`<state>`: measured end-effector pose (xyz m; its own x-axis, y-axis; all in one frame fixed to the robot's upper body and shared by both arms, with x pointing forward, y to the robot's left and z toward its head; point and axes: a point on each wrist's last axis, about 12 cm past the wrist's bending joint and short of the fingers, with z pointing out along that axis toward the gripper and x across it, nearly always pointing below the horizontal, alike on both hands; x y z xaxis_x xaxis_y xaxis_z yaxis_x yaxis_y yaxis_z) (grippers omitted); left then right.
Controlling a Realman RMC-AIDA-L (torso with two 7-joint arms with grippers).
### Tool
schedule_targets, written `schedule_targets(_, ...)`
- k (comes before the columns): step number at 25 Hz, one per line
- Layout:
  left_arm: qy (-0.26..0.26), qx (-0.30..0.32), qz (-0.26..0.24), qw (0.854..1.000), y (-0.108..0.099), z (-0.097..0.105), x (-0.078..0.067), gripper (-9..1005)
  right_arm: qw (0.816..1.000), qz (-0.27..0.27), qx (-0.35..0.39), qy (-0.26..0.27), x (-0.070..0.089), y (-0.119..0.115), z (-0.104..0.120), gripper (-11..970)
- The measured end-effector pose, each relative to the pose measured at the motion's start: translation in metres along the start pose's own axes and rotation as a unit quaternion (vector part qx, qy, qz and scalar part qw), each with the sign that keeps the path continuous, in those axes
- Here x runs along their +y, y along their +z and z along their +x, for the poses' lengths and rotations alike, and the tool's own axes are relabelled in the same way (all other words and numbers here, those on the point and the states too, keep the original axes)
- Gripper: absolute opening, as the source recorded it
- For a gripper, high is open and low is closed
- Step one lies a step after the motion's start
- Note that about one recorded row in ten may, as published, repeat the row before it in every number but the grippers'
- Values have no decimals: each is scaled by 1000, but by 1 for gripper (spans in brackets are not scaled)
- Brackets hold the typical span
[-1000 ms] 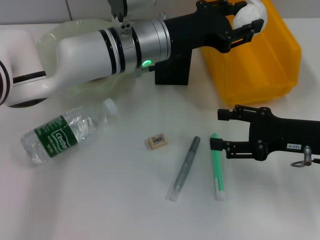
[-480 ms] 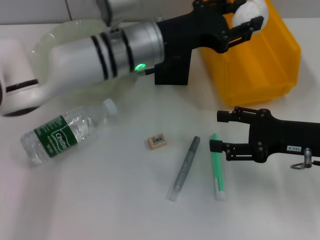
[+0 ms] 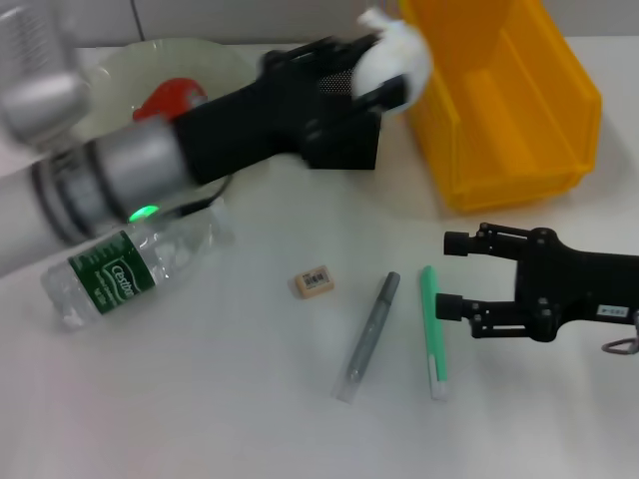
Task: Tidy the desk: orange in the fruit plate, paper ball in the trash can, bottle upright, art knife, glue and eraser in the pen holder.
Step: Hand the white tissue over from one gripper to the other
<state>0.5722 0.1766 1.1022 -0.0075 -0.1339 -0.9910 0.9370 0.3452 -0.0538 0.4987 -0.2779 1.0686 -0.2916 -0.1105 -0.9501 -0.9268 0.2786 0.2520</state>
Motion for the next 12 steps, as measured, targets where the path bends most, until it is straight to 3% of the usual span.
schedule_targets(4,22,-14,-16,1000,-55,5,-13,518,1000,-18,-2,25,1,-6,-5,826)
schedule_targets(7,31,-6,-26,999,-74,10,-19,518,999,-25,-1,42,1,-6,-8,826)
schedule_targets(12,45,11,-33,998,-89,20,-29,518,992,-42,5,116,-4,-10,-21,826)
